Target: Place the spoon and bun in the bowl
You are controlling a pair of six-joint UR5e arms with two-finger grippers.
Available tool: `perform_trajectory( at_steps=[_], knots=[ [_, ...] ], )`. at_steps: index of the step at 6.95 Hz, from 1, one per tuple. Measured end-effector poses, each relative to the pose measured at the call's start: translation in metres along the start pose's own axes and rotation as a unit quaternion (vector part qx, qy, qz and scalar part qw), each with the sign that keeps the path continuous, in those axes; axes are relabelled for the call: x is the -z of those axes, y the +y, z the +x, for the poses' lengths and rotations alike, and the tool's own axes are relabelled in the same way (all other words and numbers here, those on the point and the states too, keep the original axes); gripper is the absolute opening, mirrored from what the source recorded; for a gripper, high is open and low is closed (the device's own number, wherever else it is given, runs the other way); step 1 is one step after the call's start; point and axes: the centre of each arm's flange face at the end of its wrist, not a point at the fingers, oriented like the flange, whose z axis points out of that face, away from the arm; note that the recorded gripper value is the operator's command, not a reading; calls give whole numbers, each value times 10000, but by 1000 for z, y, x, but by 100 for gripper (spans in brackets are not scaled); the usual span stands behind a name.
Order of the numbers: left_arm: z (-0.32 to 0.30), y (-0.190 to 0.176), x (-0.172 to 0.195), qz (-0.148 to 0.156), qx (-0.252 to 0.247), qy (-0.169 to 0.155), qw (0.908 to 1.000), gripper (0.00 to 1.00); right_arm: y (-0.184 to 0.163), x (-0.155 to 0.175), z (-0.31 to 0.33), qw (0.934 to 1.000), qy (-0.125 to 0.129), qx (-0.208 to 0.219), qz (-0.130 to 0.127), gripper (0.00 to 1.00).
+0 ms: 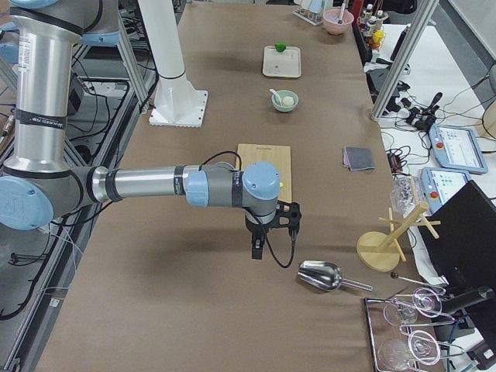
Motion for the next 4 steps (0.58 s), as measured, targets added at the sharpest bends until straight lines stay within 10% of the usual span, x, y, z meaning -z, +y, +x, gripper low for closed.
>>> perform_trajectory(
  at_steps=[4],
  knots=[
    [0,1,-3,-23,23,0,10000,98,-4,1,-6,10000,-6,45,10,100]
  ],
)
